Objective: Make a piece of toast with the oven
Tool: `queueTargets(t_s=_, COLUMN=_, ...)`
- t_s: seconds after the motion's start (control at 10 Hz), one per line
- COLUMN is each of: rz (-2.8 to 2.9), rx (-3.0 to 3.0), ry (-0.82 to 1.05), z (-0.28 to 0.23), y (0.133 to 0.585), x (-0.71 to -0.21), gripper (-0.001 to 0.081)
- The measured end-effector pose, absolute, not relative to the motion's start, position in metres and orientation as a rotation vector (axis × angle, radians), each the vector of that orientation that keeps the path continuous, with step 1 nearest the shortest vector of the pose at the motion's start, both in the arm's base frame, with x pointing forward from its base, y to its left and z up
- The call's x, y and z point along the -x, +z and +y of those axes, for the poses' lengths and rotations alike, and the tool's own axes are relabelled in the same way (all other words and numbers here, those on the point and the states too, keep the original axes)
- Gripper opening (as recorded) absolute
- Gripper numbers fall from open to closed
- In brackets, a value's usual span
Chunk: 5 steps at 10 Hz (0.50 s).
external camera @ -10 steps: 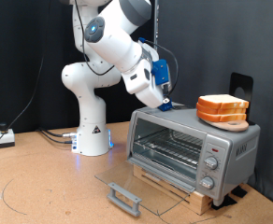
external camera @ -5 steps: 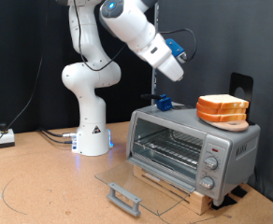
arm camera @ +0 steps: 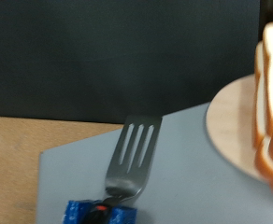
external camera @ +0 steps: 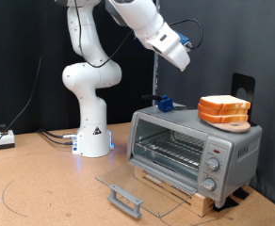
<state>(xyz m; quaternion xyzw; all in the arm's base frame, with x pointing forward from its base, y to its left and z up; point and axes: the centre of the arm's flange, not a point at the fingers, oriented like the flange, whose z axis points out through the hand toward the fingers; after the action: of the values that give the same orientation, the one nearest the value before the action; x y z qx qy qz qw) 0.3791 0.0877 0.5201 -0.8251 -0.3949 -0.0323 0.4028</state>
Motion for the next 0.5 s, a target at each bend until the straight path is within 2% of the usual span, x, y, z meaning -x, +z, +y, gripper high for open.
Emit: queueTargets(t_s=0.5, rz=-1.103, rx=2.1, ry=-0.354, z=0.09, y=0.569, x=-0.336, gripper=0.0807)
